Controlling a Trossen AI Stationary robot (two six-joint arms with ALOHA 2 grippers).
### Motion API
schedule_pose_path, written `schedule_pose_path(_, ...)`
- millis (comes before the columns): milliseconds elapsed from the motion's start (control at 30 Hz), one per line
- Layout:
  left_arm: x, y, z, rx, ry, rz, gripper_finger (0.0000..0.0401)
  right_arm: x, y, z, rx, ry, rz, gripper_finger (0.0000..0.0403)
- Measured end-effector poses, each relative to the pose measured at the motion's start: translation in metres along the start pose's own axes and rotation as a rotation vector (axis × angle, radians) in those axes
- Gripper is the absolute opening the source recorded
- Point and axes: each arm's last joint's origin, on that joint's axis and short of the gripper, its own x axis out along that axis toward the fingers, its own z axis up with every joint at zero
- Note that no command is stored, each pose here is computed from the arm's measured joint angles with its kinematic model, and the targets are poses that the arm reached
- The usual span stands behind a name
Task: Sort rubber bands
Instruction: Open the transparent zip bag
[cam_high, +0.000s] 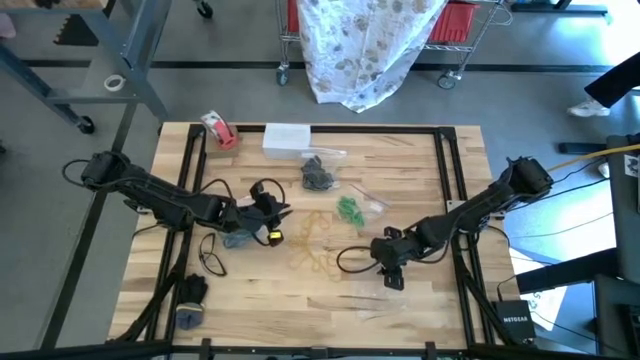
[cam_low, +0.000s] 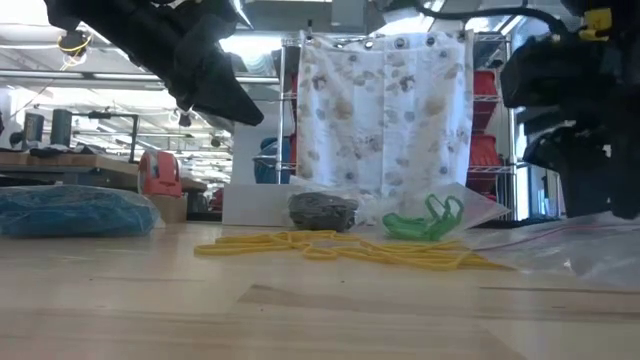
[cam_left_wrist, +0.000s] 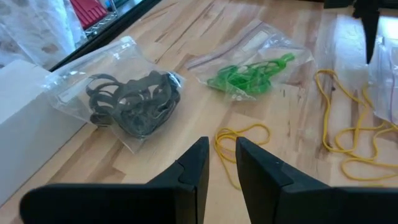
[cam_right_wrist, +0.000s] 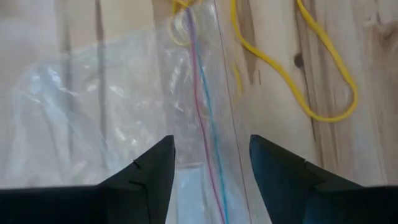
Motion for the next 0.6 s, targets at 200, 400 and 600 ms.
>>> schedule_pose_path(200, 0.000, 0.000, 0.000, -0.032, 0.001, -0.002, 0.0072, 0.013, 0.000, -0.002, 0.001, 0.062, 0.029, 0.0185)
schedule_pose_path(400, 0.000, -0.001, 0.000, -0.050, 0.006, -0.027, 0.0072, 0.021, 0.000, -0.002, 0.000, 0.080, 0.022, 0.0118)
schedule_pose_path(600, 0.000, -0.002, 0.000, -0.167, 0.025, -0.070, 0.0072, 0.018, 0.001, 0.000, 0.015, 0.061, 0.009, 0.0017)
